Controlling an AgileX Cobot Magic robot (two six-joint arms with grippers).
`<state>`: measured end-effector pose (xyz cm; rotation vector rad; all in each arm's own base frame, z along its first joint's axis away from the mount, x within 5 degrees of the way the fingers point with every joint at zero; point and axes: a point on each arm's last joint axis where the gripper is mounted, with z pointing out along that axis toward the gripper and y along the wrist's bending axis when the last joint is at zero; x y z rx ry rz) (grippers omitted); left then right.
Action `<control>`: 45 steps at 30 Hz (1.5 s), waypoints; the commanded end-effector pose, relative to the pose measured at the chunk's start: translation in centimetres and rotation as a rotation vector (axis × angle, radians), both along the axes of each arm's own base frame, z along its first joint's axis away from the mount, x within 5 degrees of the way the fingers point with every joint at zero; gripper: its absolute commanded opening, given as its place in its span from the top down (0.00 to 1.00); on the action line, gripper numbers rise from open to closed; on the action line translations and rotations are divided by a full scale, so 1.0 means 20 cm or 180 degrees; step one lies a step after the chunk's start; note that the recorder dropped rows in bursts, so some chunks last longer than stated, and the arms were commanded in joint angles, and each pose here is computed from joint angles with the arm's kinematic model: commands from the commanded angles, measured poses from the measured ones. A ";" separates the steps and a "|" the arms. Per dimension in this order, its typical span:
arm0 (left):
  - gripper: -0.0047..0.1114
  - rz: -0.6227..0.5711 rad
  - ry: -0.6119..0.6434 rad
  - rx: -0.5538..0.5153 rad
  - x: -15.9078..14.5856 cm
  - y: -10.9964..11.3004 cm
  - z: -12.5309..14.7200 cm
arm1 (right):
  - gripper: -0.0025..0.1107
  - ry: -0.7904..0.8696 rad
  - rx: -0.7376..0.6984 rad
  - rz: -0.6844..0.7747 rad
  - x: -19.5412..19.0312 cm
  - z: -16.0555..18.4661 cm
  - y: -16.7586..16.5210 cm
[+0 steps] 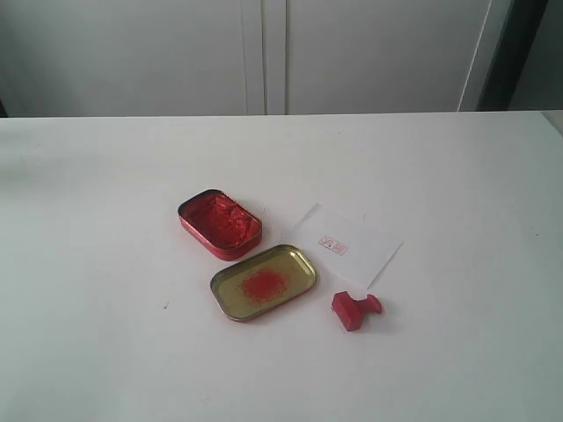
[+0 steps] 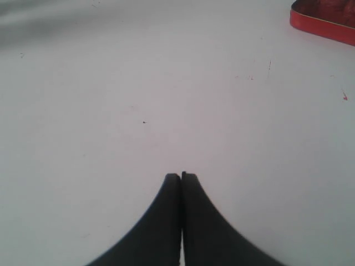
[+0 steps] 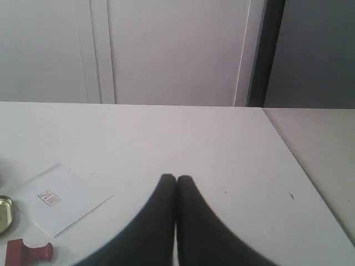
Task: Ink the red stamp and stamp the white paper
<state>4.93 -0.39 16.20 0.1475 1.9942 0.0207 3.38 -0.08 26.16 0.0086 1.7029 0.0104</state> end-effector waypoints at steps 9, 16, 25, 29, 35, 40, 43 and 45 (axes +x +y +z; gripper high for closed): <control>0.96 0.0019 -0.0004 -0.0020 0.00 0.00 -0.01 | 0.98 -0.0030 -0.0029 0.0042 0.00 -0.01 0.00; 0.96 0.0019 -0.0004 -0.0020 0.00 0.00 -0.01 | 0.98 -0.0058 -0.0052 0.0124 0.00 -0.01 0.00; 0.96 0.0019 -0.0004 -0.0020 0.00 0.00 -0.01 | 0.98 0.0007 -0.0090 0.0129 0.06 -0.14 0.01; 0.96 0.0019 -0.0004 -0.0020 0.00 0.00 -0.01 | 0.98 0.0171 -0.0096 0.0131 0.07 -0.23 0.01; 0.96 0.0019 -0.0004 -0.0020 0.00 0.00 -0.01 | 0.98 0.0385 -0.0104 0.0132 0.09 -0.33 0.01; 0.96 0.0019 -0.0004 -0.0020 0.00 0.00 -0.01 | 0.98 0.0434 -0.0107 0.0135 0.09 -0.37 0.01; 0.96 0.0019 -0.0004 -0.0020 0.00 0.00 -0.01 | 0.98 0.0454 -0.0108 0.0137 0.09 -0.39 0.01; 0.96 0.0019 -0.0004 -0.0020 0.00 0.00 -0.01 | 0.98 0.0444 -0.0108 0.0139 0.10 -0.40 0.01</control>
